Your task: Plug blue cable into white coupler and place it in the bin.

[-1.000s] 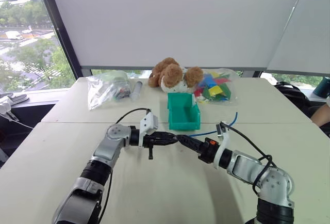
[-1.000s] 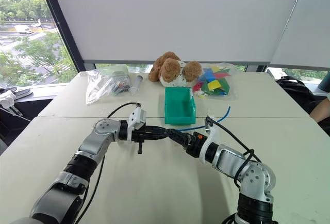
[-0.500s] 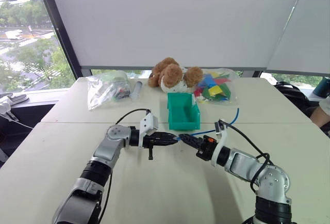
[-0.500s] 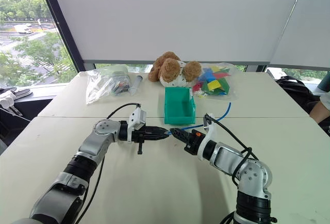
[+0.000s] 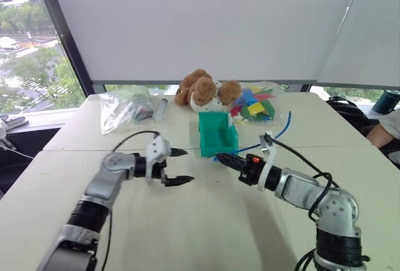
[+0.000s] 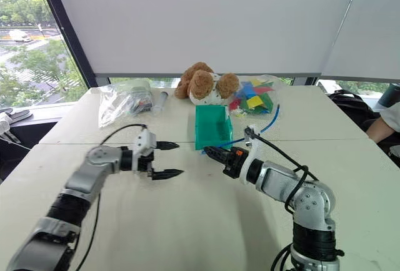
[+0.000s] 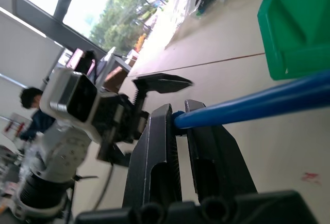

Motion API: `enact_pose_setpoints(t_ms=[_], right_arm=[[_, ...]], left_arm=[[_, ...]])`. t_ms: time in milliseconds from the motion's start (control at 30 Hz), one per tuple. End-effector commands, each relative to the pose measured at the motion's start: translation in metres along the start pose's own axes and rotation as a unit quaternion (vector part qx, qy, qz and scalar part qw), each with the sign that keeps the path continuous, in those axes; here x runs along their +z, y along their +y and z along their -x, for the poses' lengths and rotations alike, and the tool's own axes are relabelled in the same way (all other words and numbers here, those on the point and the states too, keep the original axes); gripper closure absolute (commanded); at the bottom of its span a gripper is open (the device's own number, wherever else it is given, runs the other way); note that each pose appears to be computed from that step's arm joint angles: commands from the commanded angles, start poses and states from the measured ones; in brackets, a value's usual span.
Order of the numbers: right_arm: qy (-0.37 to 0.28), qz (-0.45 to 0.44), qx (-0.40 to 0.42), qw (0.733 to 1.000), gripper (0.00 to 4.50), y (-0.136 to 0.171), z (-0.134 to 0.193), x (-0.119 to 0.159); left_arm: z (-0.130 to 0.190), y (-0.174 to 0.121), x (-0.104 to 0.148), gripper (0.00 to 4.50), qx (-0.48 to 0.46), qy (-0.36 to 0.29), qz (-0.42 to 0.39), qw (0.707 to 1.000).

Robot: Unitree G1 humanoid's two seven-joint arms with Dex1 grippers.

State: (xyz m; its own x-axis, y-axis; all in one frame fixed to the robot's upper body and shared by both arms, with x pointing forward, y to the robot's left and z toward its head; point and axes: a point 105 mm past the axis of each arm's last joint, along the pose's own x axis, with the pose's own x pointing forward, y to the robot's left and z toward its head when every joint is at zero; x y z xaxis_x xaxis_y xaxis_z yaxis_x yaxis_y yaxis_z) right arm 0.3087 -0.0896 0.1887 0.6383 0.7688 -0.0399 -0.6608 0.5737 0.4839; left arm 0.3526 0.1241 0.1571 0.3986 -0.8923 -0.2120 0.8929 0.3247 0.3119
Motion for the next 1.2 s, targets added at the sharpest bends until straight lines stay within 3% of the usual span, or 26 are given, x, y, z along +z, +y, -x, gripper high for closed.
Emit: enact_pose_setpoints(t_ms=[33, 333, 800, 900, 1100, 1200], right_arm=[[-0.003, 0.057, 0.025, 0.998, 4.5, 0.015, -0.002, 0.009], [0.018, 0.083, 0.05, 0.995, 4.5, 0.02, -0.006, -0.001], [0.015, 0.099, 0.053, 0.994, 4.5, 0.023, -0.005, 0.0], [0.013, 0.101, 0.049, 0.994, 4.5, 0.023, -0.004, 0.001], [0.018, 0.11, 0.05, 0.992, 4.5, 0.025, -0.003, 0.002], [0.05, 0.157, 0.057, 0.985, 4.5, 0.026, 0.001, 0.001]], left_arm=[[0.035, 0.02, -0.003, 0.03, 0.079, 0.019, -0.017, 0.997], [0.072, 0.023, -0.04, 0.03, 0.152, 0.057, 0.02, 0.987], [0.065, 0.023, -0.081, 0.03, 0.16, 0.043, 0.11, 0.98], [0.059, 0.02, -0.082, 0.87, 0.15, 0.027, 0.126, 0.98], [0.035, 0.014, -0.081, 4.15, 0.11, 0.009, 0.136, 0.985], [0.006, 0.002, -0.07, 4.09, 0.044, -0.003, 0.122, 0.992]])
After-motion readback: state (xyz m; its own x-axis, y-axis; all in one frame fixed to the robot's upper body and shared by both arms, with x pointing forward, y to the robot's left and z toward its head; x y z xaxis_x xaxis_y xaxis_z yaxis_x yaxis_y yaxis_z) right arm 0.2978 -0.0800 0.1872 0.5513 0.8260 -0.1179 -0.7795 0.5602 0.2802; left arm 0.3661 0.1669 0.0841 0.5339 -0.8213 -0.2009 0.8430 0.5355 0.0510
